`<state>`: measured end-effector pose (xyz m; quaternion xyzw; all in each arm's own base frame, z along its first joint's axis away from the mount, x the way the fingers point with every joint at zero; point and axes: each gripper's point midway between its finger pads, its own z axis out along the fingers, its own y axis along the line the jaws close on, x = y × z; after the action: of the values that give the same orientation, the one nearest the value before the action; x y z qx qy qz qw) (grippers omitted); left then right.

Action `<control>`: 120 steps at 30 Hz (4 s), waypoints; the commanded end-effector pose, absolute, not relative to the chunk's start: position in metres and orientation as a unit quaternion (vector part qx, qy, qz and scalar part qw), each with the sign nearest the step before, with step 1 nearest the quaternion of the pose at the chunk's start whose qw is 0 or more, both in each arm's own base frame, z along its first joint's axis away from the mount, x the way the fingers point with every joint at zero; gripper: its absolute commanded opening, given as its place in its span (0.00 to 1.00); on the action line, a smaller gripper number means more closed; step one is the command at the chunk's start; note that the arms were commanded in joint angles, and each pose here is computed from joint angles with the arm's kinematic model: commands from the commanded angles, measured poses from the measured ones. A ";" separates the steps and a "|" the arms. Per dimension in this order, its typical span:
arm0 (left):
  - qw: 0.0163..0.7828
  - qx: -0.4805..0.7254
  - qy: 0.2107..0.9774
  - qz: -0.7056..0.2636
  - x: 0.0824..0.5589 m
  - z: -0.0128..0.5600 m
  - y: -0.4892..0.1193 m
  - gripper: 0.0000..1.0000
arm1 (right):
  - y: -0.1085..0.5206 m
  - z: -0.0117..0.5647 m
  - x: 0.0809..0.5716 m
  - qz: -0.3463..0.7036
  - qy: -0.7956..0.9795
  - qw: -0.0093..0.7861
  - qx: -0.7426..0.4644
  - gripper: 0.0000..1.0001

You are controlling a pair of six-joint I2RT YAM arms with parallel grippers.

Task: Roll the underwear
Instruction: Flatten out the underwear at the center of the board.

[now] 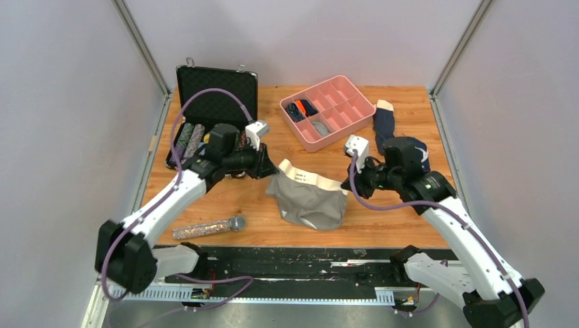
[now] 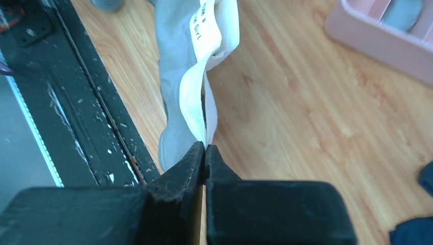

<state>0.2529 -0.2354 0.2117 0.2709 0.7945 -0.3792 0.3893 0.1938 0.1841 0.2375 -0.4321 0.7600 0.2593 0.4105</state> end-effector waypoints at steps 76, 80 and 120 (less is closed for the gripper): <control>0.451 0.359 0.770 -0.276 0.251 0.256 -0.234 0.00 | 0.164 0.286 0.215 0.208 0.718 0.470 -0.469 0.00; 0.439 0.363 0.770 -0.288 0.229 0.252 -0.230 0.00 | 0.160 0.288 0.186 0.228 0.713 0.451 -0.485 0.00; 0.325 0.216 0.905 -0.169 0.439 0.056 -0.265 0.00 | 0.086 0.062 0.423 0.158 0.888 0.282 -0.328 0.03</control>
<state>0.4206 -0.2599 0.0416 0.2322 0.9134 -0.1590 0.2942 0.3924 0.0969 0.0597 -0.3263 0.8901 0.1947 0.2519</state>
